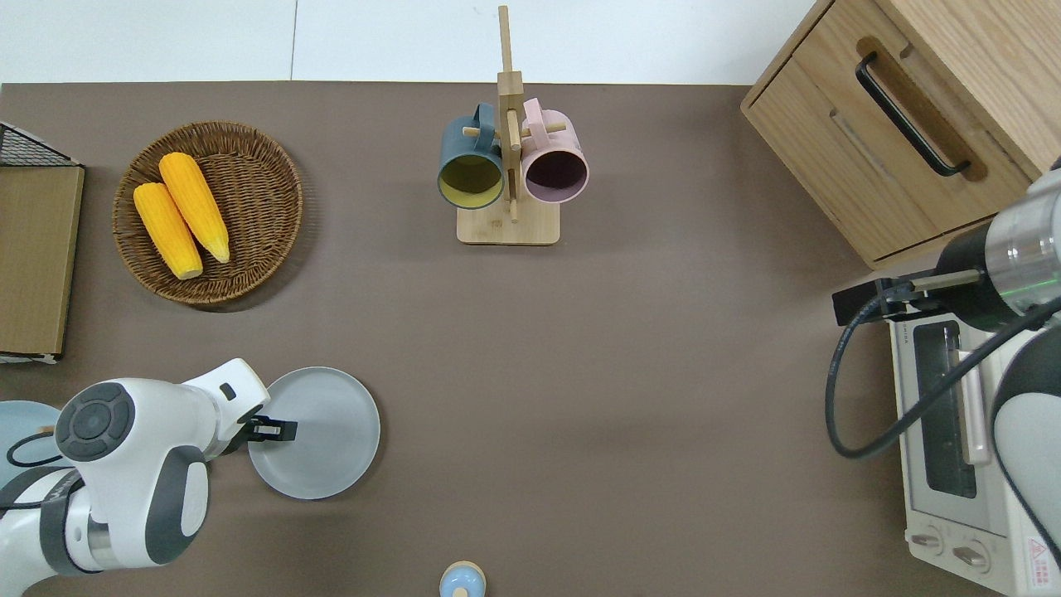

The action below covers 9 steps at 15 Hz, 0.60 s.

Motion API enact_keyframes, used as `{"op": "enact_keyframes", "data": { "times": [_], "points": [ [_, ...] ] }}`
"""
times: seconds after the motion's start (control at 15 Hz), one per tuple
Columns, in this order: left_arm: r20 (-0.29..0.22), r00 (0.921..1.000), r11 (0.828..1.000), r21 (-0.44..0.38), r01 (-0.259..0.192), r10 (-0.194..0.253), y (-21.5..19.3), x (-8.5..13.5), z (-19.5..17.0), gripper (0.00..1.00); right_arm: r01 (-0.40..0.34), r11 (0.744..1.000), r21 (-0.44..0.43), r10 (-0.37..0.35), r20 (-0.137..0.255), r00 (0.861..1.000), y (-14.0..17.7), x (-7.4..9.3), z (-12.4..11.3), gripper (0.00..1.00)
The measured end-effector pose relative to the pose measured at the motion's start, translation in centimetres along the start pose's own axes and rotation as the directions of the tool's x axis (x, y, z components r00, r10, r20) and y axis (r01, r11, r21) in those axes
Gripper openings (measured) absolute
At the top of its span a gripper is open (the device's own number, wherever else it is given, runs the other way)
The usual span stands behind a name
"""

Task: Pick gray plate from table and place it on lower plate rack with left arm
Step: 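Lower the left gripper and close it on the gray plate's rim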

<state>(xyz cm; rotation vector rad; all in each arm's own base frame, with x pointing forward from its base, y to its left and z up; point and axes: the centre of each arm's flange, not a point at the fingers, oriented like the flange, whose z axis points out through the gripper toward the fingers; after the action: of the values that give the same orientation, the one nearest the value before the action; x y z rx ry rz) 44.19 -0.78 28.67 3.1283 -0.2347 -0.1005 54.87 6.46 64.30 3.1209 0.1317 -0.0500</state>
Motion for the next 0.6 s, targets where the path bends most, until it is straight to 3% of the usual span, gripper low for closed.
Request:
{"op": "enact_keyframes", "data": {
  "times": [0.4,0.6],
  "points": [
    [0.007,0.9998,1.0,-0.001,-0.019,0.019,0.29,0.0,0.02,0.0,0.0,1.0,0.0,0.0,0.0,1.0,0.0,0.0,0.0,0.99],
    [0.038,0.9989,1.0,-0.005,-0.027,0.027,0.65,0.09,-0.32,0.0,0.0,1.0,0.0,0.0,0.0,1.0,0.0,0.0,0.0,0.99]
  ]
}}
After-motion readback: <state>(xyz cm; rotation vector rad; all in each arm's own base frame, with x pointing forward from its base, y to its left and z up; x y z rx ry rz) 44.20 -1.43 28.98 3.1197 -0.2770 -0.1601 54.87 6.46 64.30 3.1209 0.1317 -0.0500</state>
